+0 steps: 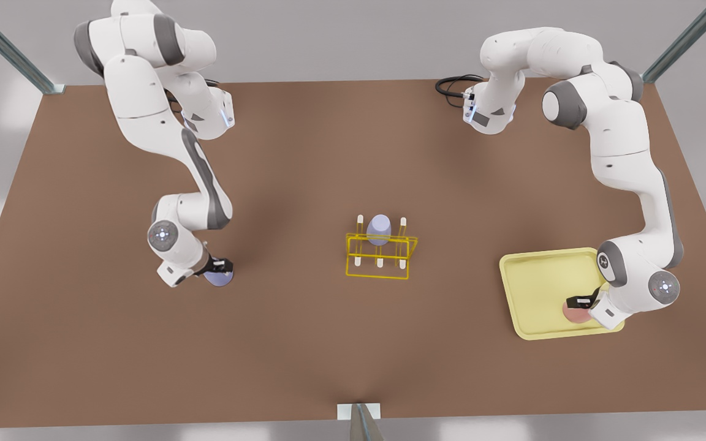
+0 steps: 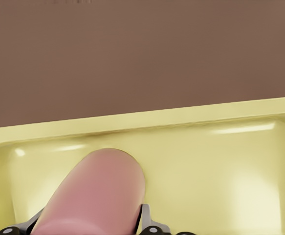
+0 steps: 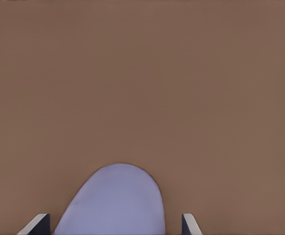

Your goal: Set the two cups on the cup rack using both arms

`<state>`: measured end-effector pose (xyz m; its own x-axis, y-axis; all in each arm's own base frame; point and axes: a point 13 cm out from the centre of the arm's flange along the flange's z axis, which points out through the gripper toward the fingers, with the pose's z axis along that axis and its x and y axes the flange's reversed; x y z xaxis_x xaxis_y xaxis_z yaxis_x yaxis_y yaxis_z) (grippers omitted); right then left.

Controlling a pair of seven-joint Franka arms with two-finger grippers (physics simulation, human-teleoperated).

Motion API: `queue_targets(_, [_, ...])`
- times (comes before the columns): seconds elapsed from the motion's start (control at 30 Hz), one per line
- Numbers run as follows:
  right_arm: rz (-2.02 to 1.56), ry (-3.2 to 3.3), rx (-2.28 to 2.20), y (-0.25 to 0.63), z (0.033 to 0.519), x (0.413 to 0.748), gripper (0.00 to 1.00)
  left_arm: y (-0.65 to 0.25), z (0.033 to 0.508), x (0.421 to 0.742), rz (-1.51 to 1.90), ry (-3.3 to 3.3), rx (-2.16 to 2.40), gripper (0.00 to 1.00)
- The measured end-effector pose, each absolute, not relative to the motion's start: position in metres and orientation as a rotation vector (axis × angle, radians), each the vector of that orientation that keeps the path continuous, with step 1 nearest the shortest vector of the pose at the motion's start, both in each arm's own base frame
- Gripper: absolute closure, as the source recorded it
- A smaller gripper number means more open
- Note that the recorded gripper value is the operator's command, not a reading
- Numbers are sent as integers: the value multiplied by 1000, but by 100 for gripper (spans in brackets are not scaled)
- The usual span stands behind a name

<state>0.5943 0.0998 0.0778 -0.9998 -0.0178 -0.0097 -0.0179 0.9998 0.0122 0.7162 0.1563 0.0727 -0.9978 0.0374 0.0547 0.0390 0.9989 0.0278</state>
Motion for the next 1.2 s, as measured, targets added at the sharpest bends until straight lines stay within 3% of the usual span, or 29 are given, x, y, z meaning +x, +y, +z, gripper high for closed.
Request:
queue_targets(0.17, [21, 3127, -13, 100, 76, 590, 0, 152, 83, 691, -24, -3055, -66, 17])
queue_targets(0.23, [22, 3131, -14, 102, 76, 584, 0, 142, 109, 689, -21, -3060, -81, 17])
queue_targets(0.33, [22, 3137, -18, 106, 75, 577, 0, 53, 179, 707, 27, -3090, -207, 17])
queue_targets(0.47, [22, 3137, -11, 106, 73, 576, 1, -60, 237, 721, 170, -3108, -322, 17])
queue_targets(0.57, [21, 3136, -2, 105, 72, 577, 11, -177, 266, 707, 318, -3079, -418, 17])
queue_targets(0.83, [28, 3117, 18, 102, 80, 587, 12, -337, 271, 621, 303, -2937, -398, 17])
queue_targets(1.0, [23, 3128, 22, 101, 71, 584, 12, -373, 264, 600, 317, -2910, -246, 17])
queue_targets(1.2, [25, 3129, 22, 102, 68, 584, 13, -380, 249, 600, 305, -2906, -63, 17])
